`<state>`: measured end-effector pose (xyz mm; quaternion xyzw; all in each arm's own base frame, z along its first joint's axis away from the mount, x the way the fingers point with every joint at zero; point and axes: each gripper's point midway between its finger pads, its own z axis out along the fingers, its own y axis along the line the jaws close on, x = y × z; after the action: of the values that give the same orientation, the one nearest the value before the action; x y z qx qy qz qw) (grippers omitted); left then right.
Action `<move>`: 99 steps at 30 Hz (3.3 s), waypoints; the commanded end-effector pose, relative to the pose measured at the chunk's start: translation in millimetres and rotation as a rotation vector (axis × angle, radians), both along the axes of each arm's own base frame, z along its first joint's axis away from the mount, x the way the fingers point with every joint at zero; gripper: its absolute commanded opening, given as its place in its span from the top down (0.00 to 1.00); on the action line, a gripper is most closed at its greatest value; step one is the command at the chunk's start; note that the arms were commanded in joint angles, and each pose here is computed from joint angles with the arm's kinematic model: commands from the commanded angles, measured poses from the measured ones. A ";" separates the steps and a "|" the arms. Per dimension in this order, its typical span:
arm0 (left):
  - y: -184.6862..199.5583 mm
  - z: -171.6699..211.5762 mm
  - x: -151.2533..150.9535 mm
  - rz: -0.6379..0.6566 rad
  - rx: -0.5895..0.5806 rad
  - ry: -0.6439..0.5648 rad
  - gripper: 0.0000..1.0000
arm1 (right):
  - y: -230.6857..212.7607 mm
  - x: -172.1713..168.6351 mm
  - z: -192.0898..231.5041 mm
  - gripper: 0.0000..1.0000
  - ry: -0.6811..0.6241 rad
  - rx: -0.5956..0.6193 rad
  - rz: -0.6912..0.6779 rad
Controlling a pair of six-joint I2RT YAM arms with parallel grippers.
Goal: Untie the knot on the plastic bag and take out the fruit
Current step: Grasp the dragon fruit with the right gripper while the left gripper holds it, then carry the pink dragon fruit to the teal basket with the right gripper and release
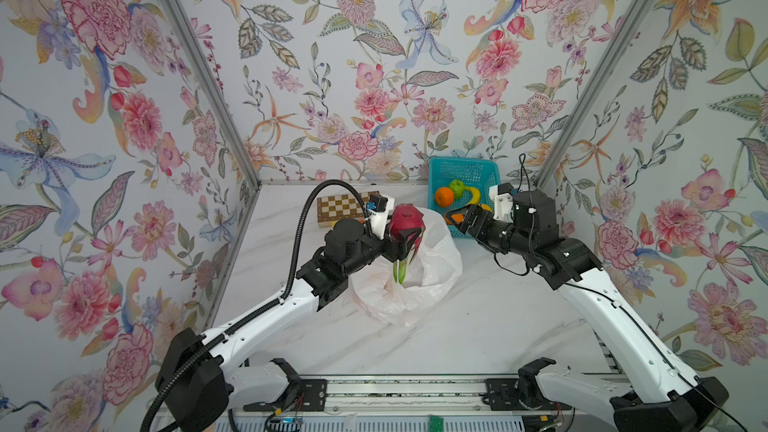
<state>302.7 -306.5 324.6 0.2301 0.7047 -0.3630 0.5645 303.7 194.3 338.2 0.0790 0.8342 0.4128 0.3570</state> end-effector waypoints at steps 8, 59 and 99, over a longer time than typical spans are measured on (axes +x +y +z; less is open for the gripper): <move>-18.1 97.6 -14.5 -0.149 -0.133 -0.268 0.50 | 43.9 -18.1 98.2 0.01 -0.224 0.332 0.285; -73.8 117.1 -34.5 -0.305 -0.056 -0.299 0.11 | 59.1 -5.8 74.7 0.47 -0.194 0.221 0.285; -34.2 56.7 -18.3 -0.103 0.227 -0.027 0.01 | -107.6 243.8 -51.2 0.53 0.205 -0.123 -0.261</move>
<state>283.2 -337.9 376.5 0.3364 0.7135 -0.3094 0.5311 539.4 95.7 294.3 0.1881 0.8699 0.3050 0.3389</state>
